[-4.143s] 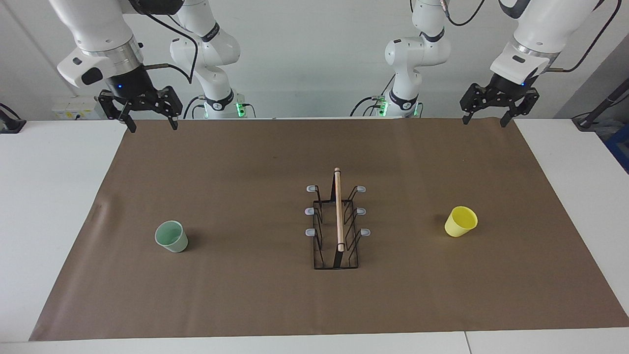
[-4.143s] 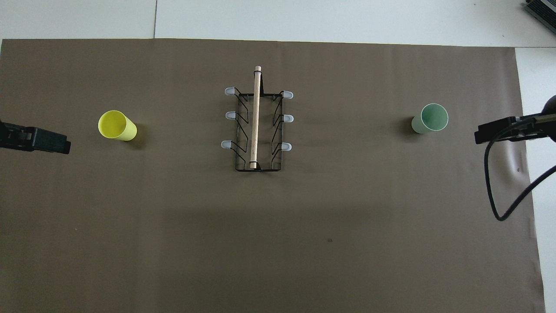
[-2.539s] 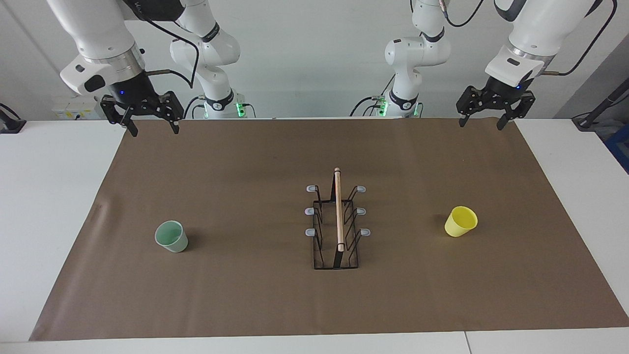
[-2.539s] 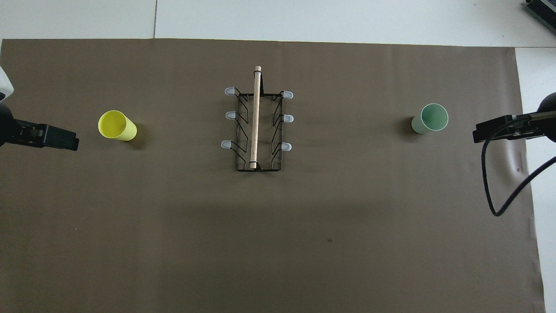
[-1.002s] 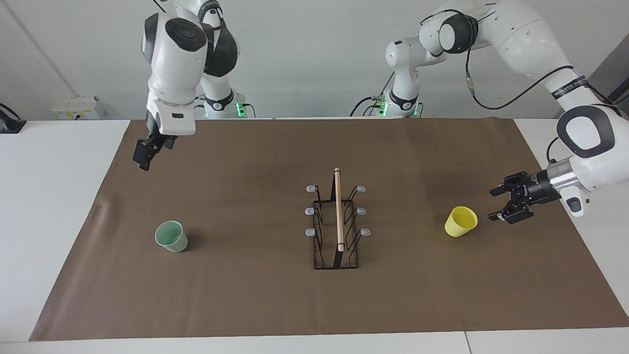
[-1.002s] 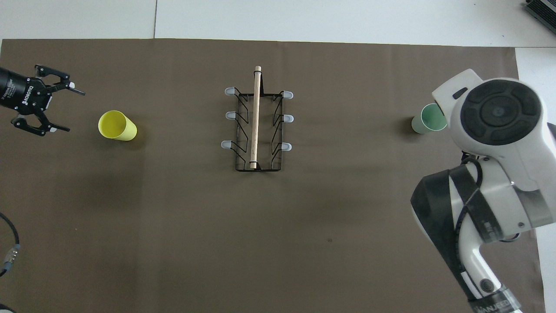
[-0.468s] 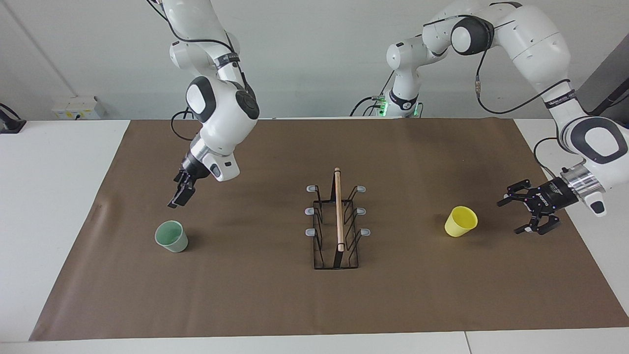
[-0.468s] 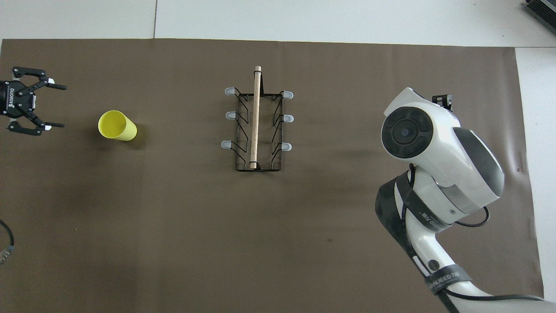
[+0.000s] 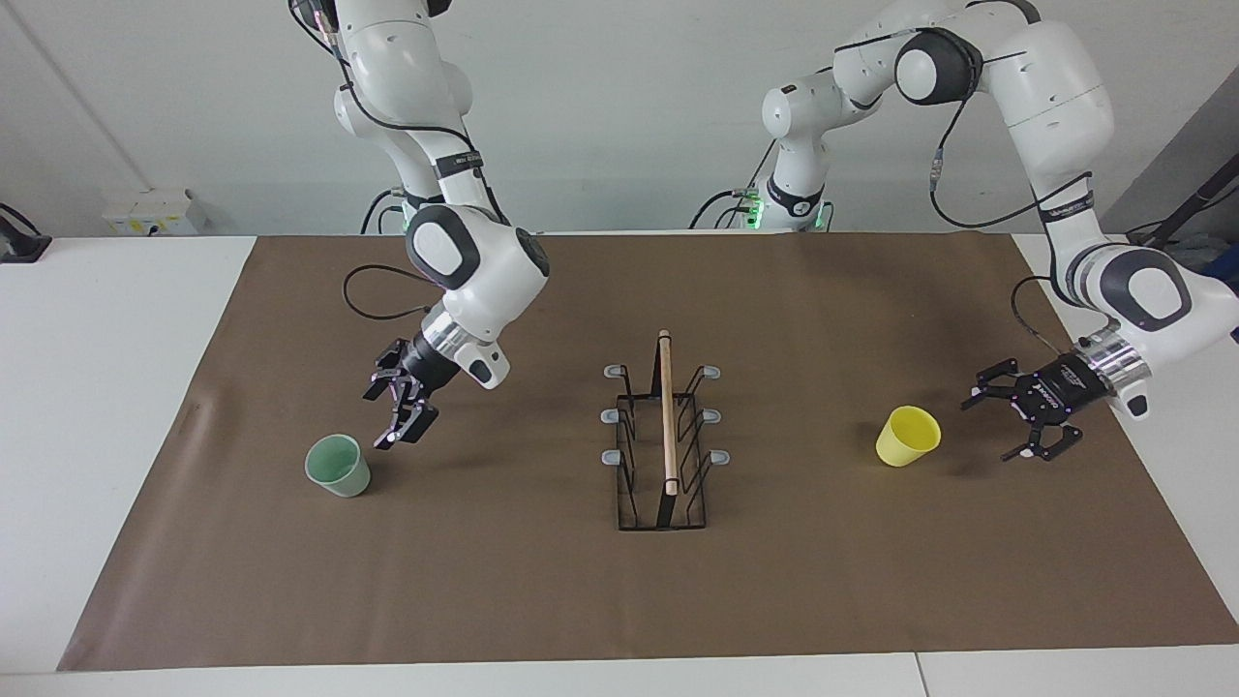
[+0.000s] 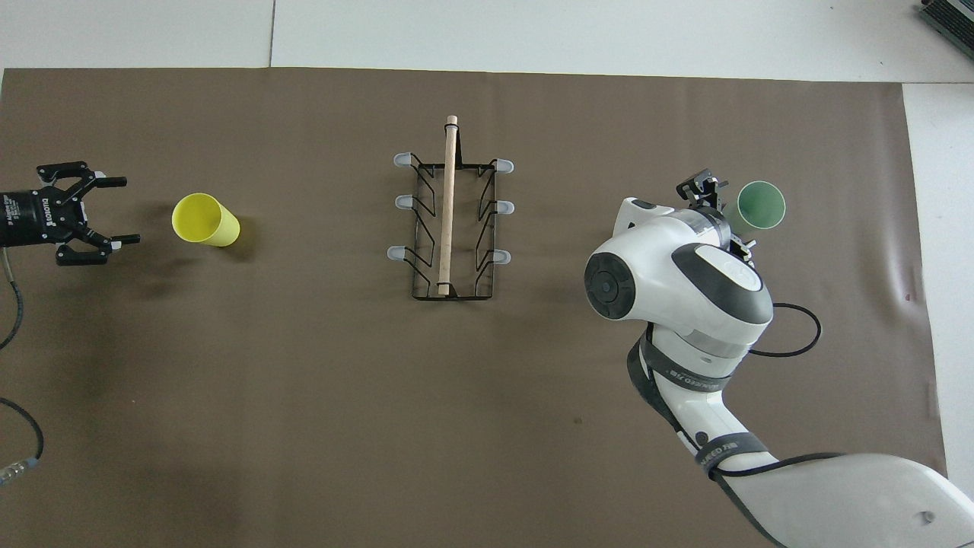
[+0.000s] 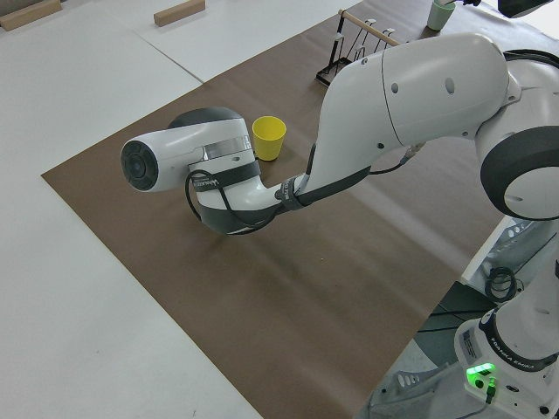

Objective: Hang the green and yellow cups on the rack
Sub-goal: 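Open the left gripper toward the yellow cup while the right gripper reaches the green cup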

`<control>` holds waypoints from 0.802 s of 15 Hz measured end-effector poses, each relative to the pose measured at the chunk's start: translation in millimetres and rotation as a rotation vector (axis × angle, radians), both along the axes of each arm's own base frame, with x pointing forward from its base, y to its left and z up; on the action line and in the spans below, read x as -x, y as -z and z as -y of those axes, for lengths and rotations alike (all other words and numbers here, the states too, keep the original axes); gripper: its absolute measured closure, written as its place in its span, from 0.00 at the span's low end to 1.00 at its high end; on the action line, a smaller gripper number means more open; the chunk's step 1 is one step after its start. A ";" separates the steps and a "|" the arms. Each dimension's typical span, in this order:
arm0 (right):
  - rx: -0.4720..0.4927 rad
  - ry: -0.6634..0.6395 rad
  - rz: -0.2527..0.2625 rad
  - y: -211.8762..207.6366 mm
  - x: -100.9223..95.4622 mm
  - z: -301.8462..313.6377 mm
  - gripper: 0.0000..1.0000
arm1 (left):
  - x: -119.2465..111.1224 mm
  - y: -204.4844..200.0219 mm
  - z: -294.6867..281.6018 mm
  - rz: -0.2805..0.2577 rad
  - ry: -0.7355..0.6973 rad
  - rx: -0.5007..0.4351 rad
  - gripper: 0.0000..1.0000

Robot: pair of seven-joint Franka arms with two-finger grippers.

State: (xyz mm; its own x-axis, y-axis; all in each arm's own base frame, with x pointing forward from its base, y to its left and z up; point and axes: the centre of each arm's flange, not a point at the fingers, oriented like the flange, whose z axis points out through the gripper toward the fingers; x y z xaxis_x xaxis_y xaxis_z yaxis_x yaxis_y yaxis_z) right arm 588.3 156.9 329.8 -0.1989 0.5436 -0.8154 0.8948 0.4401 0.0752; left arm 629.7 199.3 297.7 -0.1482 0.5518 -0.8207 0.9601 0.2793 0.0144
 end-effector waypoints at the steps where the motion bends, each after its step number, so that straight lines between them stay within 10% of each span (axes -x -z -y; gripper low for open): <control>1: 0.012 -0.016 0.001 13.1 0.2 -4.7 0.00 | 5.4 5.2 1.4 -0.001 -0.031 0.021 0.00; 12: 0.053 -0.078 0.059 91.2 1.0 23.0 0.00 | 52.6 43.3 28.0 0.123 -0.055 0.093 0.00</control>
